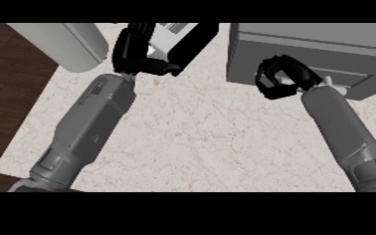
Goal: Pick up the cup, place it into the drawer and close the drawer
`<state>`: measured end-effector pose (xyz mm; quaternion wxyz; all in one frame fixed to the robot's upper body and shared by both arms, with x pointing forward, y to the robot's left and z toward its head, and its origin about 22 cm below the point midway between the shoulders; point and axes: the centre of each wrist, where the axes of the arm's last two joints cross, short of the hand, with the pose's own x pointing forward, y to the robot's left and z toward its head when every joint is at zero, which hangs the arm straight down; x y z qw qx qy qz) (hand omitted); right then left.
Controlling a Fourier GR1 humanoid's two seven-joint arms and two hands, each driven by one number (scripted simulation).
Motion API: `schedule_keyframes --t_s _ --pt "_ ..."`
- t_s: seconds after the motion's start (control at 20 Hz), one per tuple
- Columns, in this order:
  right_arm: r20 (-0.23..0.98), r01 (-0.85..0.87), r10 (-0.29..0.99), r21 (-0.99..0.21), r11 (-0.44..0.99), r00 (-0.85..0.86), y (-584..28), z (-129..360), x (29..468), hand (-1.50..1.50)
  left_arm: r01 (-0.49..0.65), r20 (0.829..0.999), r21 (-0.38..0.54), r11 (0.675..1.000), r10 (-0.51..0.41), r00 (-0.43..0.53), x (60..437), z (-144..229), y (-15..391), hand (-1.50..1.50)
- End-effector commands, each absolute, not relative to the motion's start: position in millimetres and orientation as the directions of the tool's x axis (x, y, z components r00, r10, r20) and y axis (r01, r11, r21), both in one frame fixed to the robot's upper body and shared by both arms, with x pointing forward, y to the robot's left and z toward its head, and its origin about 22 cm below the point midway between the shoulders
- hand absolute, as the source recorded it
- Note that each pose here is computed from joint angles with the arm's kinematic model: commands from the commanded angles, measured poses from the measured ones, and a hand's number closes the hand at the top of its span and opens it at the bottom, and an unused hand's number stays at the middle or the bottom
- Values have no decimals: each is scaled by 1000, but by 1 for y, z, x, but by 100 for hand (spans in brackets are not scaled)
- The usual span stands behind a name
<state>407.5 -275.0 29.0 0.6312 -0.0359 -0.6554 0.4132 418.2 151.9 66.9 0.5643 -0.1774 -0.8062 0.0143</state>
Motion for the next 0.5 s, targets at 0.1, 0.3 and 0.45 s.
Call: schedule_keyframes --t_s 0.1,0.3,0.45 --pt "741 -233 630 -671 704 -233 -309 117 438 150 292 906 -225 930 310 -290 415 64 161 -150" --pt "760 -251 605 -650 718 -238 -317 130 438 150 310 899 -232 922 325 -293 415 66 162 -150" --pt "770 -254 594 -638 727 -233 -320 126 436 150 299 898 -246 922 333 -286 412 59 168 -150"
